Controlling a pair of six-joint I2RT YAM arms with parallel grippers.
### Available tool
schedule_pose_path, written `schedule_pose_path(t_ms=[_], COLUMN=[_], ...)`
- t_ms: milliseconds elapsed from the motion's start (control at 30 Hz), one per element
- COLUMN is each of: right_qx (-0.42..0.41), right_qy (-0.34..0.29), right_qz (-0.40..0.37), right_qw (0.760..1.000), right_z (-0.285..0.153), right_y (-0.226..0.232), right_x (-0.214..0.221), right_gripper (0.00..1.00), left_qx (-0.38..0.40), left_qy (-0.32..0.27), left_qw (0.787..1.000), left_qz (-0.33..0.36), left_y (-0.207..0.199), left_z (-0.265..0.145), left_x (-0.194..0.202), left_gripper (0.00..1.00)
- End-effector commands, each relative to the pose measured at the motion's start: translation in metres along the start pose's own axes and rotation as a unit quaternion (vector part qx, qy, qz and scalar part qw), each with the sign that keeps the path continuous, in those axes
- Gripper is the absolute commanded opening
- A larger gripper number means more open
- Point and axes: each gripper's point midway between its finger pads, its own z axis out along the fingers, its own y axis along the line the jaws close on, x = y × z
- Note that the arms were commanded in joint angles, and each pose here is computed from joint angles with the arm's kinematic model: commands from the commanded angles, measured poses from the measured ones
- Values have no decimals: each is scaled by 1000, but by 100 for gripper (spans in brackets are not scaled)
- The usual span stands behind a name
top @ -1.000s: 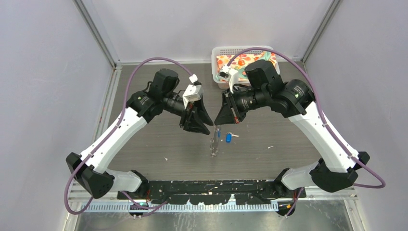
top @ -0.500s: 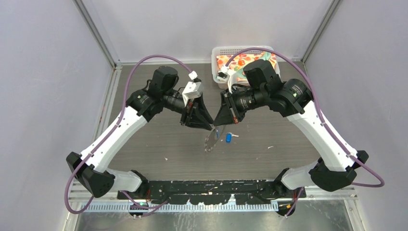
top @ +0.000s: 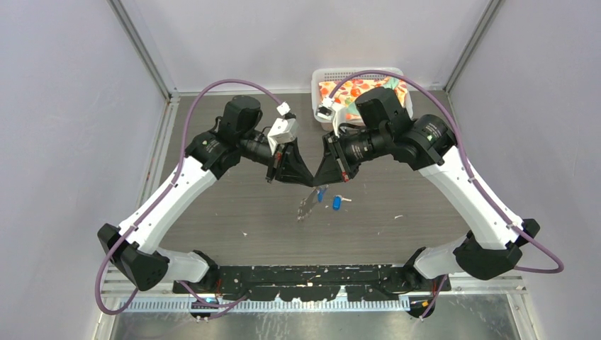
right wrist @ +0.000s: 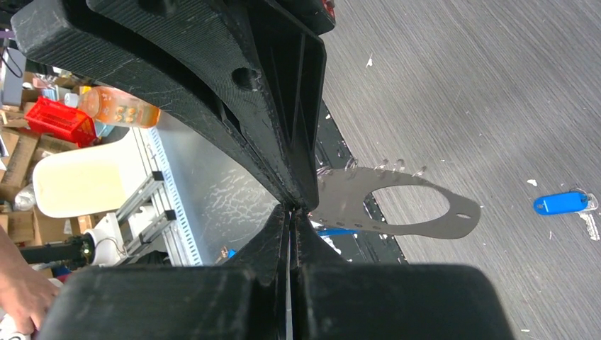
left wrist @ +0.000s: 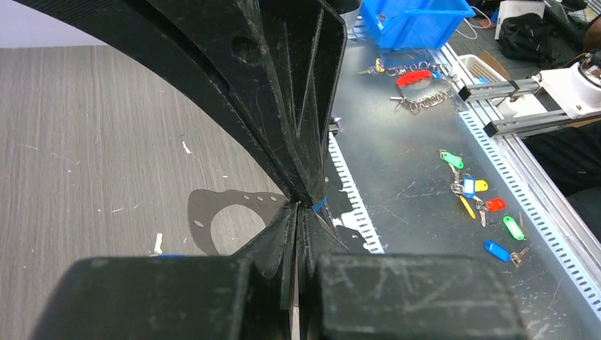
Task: Put the keys on the keyring
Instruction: Adjust the key on the keyring.
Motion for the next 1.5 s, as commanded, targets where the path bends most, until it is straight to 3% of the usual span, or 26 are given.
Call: schedule_pose_path(t_ms=[0, 100, 133, 300, 433, 600, 833, 1033, 1133, 1333, 1467], right_qx=[-19, -5, 6, 56, 78, 55, 43, 2, -23, -44, -52], right_qy=[-40, -74, -95, -219, -272, -294, -319, -295, -279, -254, -253], right_qz=[-26, -30, -34, -47, -31, -12, -53, -85, -90, -101, -111], right_qw=[999, 997, 995, 973, 959, 954, 945, 952, 956, 961, 960], right_z=[-10, -15, -19, -47, -63, -61, -64, -60, -55, -53, -57], right_y=[15, 14, 13, 4, -1, 1, 8, 25, 31, 36, 42], right_x=[-19, -28, -33, -46, -45, -39, -56, -54, -49, -39, -40], right_gripper=[1, 10, 17, 37, 40, 40, 41, 39, 33, 33, 16], left_qx=[21, 17, 15, 3, -8, -26, -12, -1, 0, 4, 0], left_qy=[-4, -11, -21, -96, -114, -138, -144, -144, -145, -143, -145], left_qw=[1000, 1000, 999, 994, 993, 990, 989, 988, 988, 988, 988], left_qz=[14, -9, -23, -50, -16, 19, 40, 59, 56, 51, 47], left_y=[-10, -8, -6, 4, 2, 3, -8, -18, -20, -23, -23], left_z=[0, 0, -1, -5, -8, -11, -11, -12, -13, -13, -13], left_x=[-2, -4, -7, -39, -54, -72, -77, -79, -79, -78, -79], left_gripper=[0, 0, 0, 0, 0, 0, 0, 0, 0, 0, 0])
